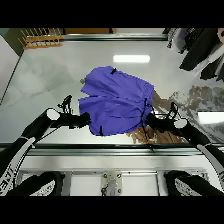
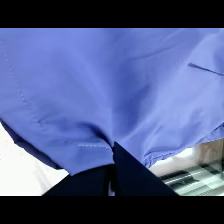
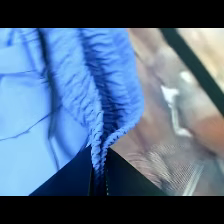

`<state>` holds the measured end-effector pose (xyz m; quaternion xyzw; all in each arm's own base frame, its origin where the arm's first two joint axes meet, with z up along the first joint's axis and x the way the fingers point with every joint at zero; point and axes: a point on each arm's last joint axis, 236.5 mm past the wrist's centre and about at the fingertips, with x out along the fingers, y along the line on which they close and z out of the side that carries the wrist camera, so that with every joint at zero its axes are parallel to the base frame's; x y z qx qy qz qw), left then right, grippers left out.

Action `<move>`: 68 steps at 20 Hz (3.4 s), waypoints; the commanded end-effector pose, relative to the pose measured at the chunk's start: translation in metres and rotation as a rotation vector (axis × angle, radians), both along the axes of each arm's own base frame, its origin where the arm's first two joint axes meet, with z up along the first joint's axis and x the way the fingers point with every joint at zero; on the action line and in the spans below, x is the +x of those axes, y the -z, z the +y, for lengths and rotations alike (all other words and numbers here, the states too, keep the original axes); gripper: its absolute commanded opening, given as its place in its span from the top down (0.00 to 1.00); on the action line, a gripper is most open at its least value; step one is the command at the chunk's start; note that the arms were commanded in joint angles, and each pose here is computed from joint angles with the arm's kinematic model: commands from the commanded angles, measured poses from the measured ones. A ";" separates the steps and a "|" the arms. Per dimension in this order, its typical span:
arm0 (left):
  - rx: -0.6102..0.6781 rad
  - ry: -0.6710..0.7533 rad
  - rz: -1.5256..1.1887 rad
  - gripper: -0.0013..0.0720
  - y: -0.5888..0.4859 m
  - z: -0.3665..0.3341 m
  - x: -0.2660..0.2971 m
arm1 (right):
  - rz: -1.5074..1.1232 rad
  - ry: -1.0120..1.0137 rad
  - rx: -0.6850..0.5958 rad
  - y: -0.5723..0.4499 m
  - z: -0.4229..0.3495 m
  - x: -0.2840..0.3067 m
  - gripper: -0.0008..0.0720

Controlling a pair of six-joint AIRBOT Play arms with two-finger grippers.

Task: Fold the clothes and pants, and hang the long-sleeved shirts on hangers.

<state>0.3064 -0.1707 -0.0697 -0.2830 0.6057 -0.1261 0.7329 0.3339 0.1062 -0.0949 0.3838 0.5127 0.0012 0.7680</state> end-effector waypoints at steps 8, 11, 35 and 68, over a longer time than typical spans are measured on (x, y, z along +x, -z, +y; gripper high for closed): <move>-0.068 -0.040 -0.722 0.97 -0.327 0.044 0.046 | -0.523 -0.482 -0.188 -0.303 0.018 0.024 0.97; -0.071 -0.028 -1.057 0.98 -0.458 0.043 -0.010 | -0.707 -0.466 -0.199 -0.408 0.024 -0.021 0.97; -0.133 0.083 -0.514 0.97 -0.229 -0.037 0.250 | 0.016 -0.227 0.046 -0.183 0.014 0.100 0.97; 0.100 0.187 -0.175 0.28 -0.014 -0.048 0.047 | 0.175 -0.433 -0.334 -0.066 -0.053 0.024 0.11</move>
